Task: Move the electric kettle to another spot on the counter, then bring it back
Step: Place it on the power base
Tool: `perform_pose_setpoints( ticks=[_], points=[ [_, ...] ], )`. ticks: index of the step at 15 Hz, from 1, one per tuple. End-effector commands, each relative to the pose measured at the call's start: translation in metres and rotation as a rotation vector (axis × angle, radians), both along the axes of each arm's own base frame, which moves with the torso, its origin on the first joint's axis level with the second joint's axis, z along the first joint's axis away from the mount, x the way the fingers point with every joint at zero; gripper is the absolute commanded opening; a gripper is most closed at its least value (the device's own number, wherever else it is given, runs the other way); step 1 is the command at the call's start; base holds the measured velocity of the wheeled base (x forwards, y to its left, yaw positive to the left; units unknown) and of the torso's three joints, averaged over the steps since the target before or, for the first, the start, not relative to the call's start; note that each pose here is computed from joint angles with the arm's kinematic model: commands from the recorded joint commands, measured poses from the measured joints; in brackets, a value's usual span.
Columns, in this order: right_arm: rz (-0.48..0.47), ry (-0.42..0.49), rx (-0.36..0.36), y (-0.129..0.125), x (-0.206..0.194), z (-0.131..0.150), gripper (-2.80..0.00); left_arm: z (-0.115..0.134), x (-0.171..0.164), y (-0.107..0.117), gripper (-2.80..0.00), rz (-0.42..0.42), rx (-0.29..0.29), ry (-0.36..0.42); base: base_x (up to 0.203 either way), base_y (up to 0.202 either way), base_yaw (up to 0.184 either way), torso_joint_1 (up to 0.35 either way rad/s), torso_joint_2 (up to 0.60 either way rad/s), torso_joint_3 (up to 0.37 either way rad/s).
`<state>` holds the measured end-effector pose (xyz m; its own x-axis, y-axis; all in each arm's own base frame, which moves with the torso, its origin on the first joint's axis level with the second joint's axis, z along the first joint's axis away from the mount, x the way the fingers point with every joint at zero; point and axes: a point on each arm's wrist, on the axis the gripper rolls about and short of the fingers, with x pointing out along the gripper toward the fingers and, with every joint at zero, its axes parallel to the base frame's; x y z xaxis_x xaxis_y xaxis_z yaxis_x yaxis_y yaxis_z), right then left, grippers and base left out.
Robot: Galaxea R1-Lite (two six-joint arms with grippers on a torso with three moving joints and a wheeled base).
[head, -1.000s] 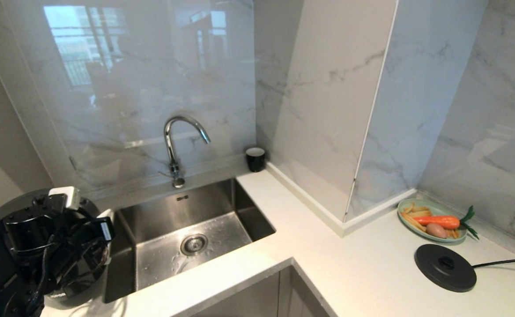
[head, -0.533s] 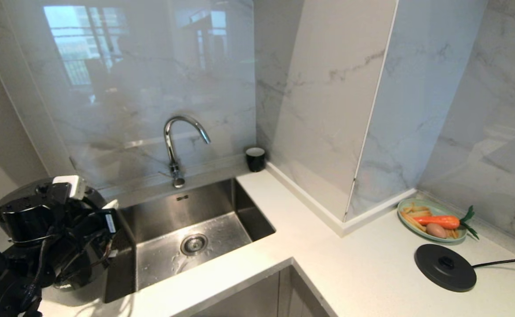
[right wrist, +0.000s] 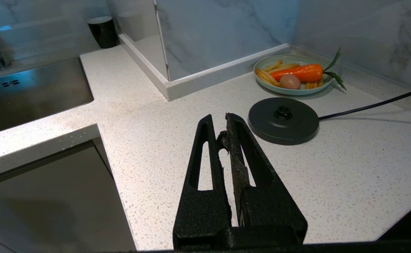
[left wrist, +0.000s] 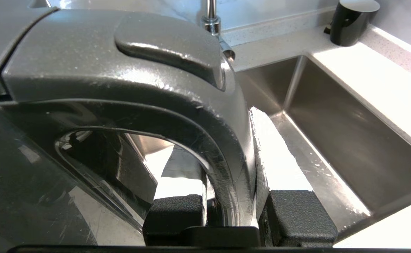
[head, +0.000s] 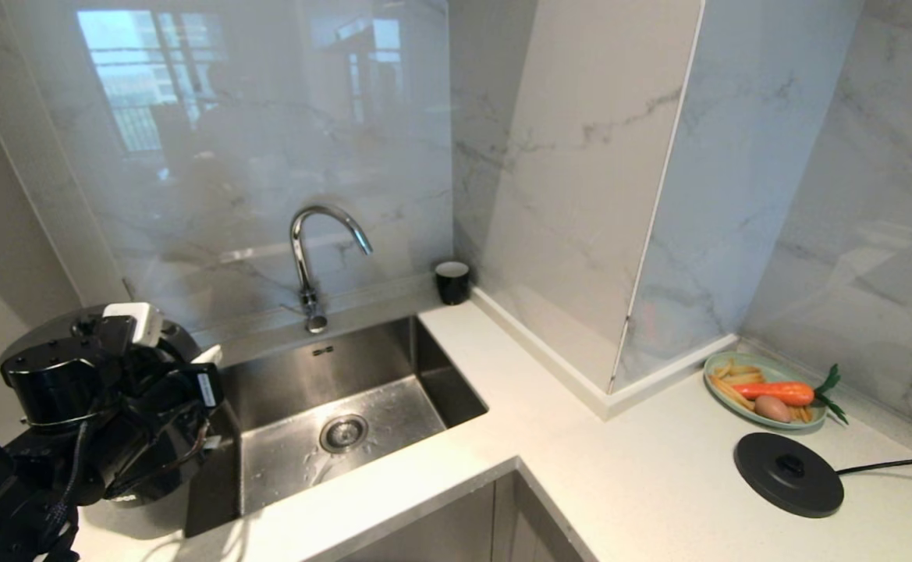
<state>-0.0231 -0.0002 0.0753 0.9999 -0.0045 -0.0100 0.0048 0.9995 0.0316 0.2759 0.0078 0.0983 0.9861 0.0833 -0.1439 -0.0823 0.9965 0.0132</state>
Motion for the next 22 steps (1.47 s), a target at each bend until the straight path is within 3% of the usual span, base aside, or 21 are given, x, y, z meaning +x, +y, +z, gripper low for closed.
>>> perform_pose_setpoints(
  ticks=[1, 15, 22],
  points=[
    [0.000, 0.001, 0.001, 0.0000, 0.0001, 0.0000, -2.80, 0.0008, -0.0018, 0.0004, -2.80, 0.002, 0.000, -0.007, 0.000, 0.000, 0.000, 0.000, 0.00, 0.000],
    [0.000, -0.001, 0.001, 0.0000, 0.0000, 0.0000, -2.80, 0.0015, -0.0016, -0.0001, -2.80, 0.001, 0.000, -0.010, 0.000, 0.000, 0.000, -0.014, 0.03, 0.019],
    [0.000, -0.002, 0.001, 0.0000, 0.0000, 0.0002, -2.80, 0.0015, -0.0009, 0.0000, -2.80, 0.001, 0.000, -0.010, 0.000, 0.000, 0.000, 0.105, -0.23, -0.120]
  ],
)
